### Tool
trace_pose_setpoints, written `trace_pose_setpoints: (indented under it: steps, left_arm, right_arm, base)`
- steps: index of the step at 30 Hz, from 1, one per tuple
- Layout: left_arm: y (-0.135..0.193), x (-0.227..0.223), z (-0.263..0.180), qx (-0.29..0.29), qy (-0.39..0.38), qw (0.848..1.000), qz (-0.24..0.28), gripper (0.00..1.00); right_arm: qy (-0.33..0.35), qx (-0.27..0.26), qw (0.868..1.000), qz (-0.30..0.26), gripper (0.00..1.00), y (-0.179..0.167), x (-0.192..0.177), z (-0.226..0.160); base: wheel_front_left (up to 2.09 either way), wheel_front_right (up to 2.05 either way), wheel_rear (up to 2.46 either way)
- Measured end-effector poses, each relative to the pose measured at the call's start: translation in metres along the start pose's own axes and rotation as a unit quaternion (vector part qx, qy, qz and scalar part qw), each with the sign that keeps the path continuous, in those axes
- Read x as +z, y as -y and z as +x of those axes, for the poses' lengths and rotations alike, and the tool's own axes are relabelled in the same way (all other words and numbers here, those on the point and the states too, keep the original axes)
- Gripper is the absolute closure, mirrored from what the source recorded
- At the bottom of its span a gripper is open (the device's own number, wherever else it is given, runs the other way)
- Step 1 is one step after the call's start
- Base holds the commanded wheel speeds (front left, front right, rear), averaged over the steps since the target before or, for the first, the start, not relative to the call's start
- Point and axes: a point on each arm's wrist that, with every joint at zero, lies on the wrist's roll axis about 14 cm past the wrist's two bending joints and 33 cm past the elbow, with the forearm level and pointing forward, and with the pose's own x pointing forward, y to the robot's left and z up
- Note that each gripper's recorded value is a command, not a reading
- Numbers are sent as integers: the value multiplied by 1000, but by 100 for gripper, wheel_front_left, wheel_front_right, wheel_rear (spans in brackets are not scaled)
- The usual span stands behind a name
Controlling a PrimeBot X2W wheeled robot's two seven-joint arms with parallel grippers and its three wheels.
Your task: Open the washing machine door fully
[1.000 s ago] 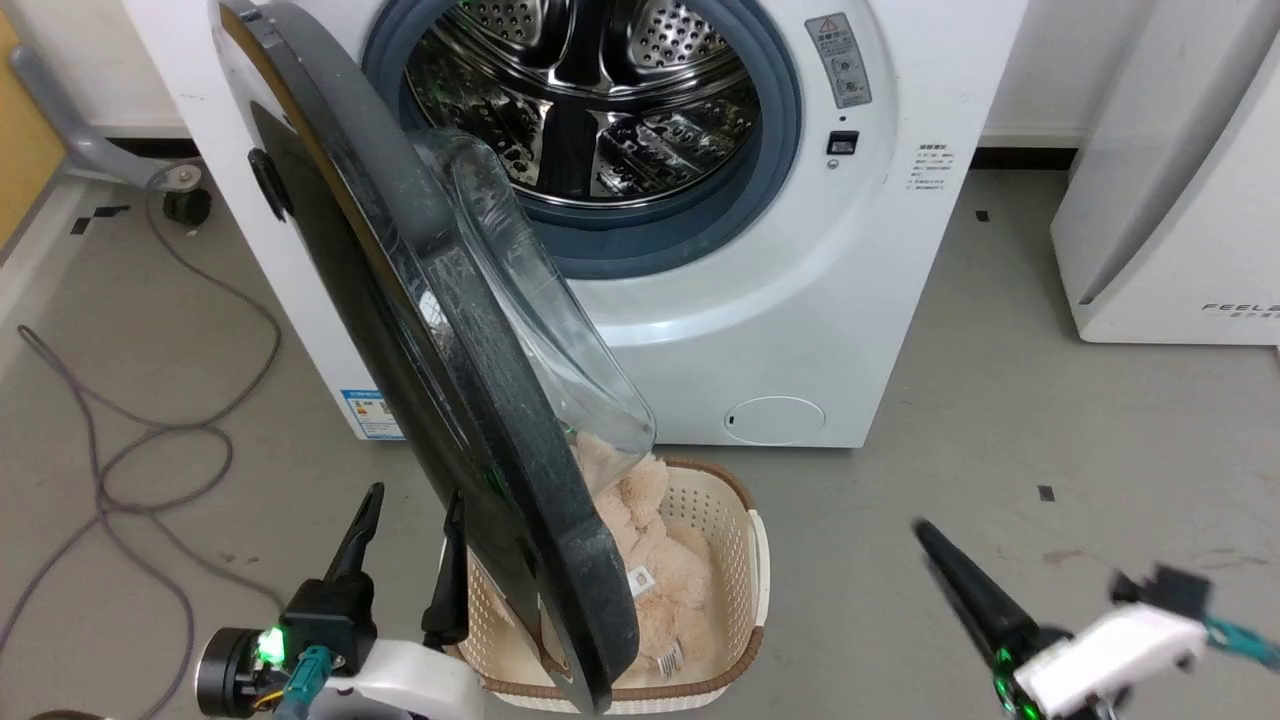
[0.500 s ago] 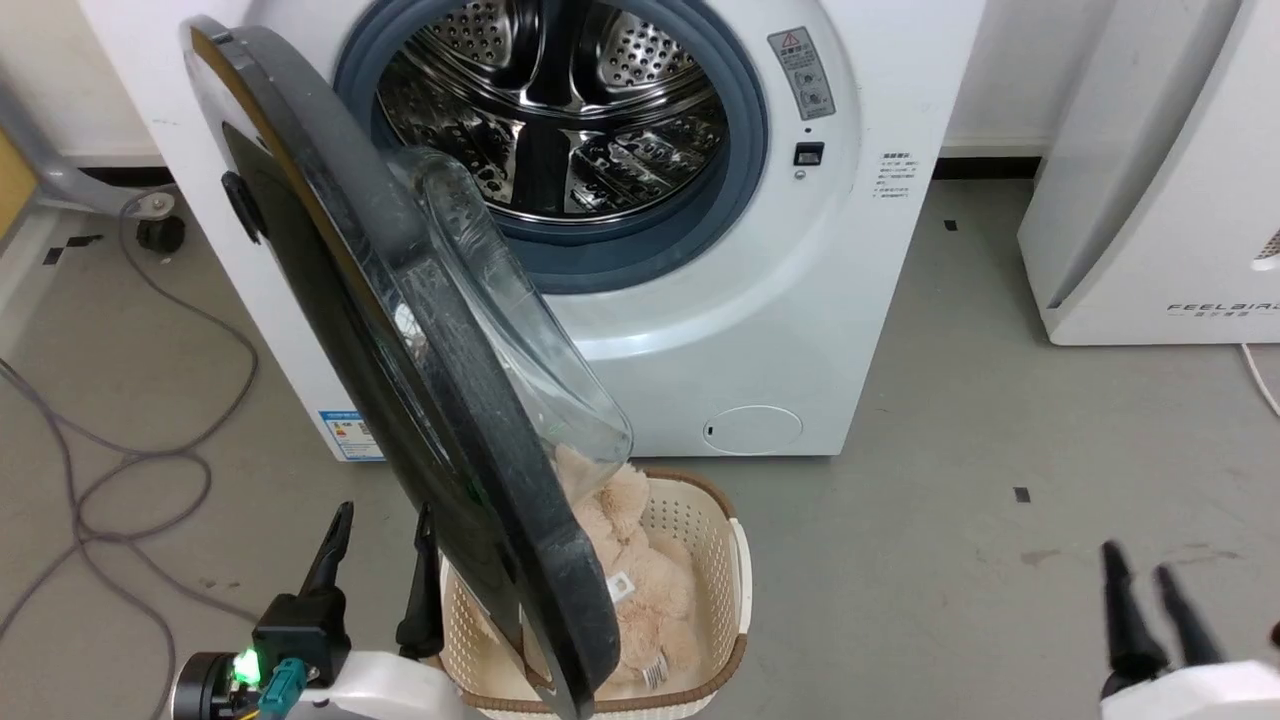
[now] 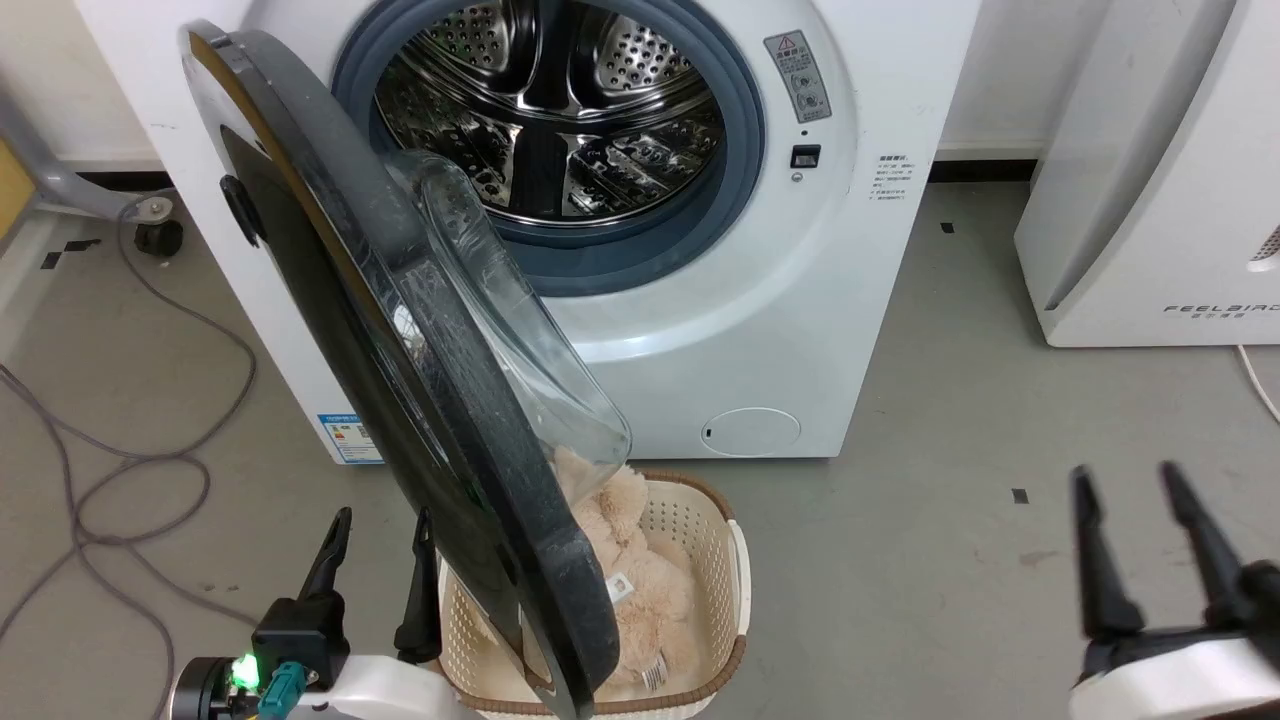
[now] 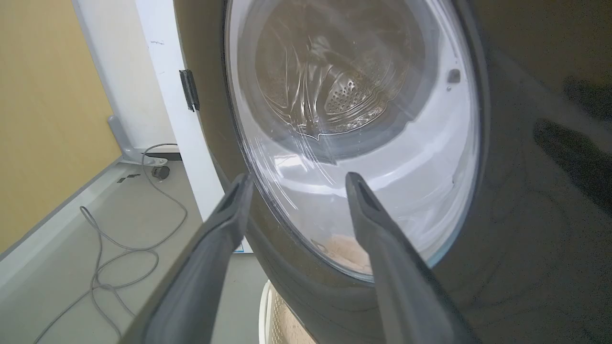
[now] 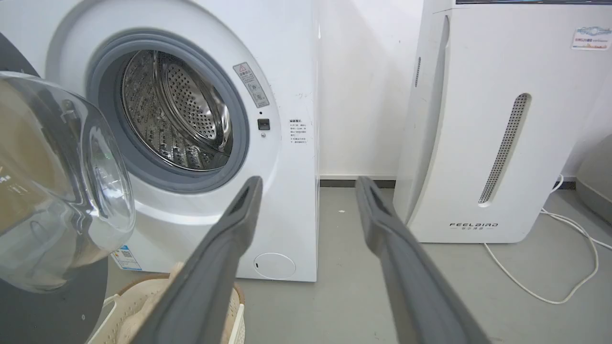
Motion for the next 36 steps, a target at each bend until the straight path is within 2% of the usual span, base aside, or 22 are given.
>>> trace_pose_setpoints:
  steps: [5, 12, 13, 14, 15, 28, 36]
  left_arm:
    - [0, 0, -1, -1, 0, 1000, 1, 0]
    - [1, 1, -1, -3, 1, 1000, 2, 0]
    - [1, 2, -1, -3, 2, 1000, 2, 9]
    - [1, 3, -1, -3, 4, 1000, 2, 66]
    - [1, 3, -1, -3, 5, 1000, 2, 100]
    - [2, 13, 2, -3, 20, 1000, 1, 100]
    - [3, 45, 3, -17, 70, 997, 7, 100]
  right_arm:
    - [-37, 23, 999, -13, 0, -16, -14, -9]
    - [-67, 21, 998, -2, 0, -15, -35, -16]
    - [-69, 20, 997, -2, 0, -14, -36, -16]
    - [-70, 20, 997, -2, 0, -14, -37, -17]
    - [-71, 20, 997, -1, 0, -14, -38, -17]
    - [-77, 18, 997, 14, 0, -14, -46, -19]
    - [-78, 16, 997, 18, 0, -13, -48, -19]
  base:
    - [0, 0, 0]
    - [0, 0, 0]
    - [0, 0, 0]
    - [0, 0, 0]
    - [0, 0, 0]
    - [0, 0, 0]
    - [0, 0, 0]
